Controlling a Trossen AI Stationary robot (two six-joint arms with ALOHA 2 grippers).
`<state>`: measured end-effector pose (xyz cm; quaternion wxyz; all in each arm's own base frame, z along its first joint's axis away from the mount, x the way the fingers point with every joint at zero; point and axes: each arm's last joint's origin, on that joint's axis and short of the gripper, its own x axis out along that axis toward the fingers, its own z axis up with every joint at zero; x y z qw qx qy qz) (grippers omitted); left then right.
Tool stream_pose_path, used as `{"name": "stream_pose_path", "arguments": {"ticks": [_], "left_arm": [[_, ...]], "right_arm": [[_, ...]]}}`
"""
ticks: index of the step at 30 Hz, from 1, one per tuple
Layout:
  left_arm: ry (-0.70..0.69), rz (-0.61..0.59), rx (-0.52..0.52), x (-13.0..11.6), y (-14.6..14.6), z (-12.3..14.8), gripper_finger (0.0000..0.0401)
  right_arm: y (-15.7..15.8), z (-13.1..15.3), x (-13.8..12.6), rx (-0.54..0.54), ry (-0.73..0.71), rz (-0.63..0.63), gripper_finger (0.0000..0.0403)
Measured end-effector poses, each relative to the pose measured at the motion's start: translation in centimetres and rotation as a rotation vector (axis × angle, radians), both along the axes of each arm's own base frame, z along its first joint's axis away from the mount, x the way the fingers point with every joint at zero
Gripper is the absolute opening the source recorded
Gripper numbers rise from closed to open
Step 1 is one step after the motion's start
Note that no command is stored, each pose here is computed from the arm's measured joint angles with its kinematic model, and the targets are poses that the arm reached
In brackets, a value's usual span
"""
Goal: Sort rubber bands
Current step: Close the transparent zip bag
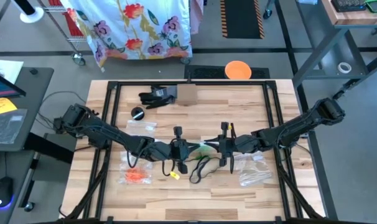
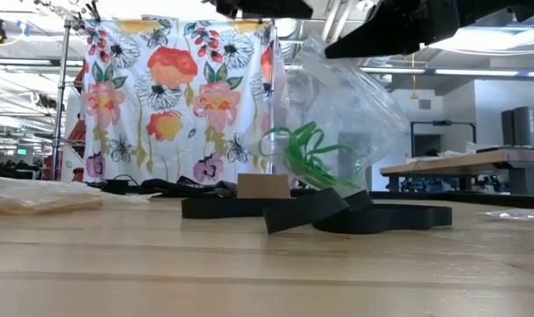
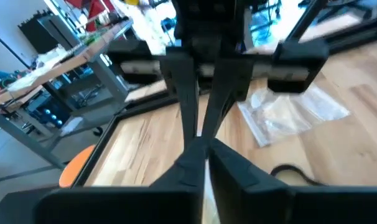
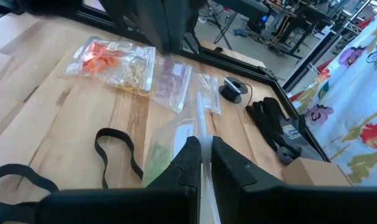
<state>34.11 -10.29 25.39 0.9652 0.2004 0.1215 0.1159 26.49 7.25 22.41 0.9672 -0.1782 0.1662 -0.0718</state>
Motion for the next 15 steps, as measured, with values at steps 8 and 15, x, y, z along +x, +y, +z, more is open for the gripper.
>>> {"name": "stream_pose_path", "arguments": {"ticks": [8,15], "left_arm": [[0.035,0.003,-0.002,0.3,0.9,-0.4,0.0137],[0.02,-0.031,-0.062,0.5,1.2,-0.4,0.0229]], "right_arm": [[0.0,0.0,0.0,0.001,0.0,0.003,0.0016],[0.0,0.0,0.0,0.002,-0.002,0.003,0.0016]]}}
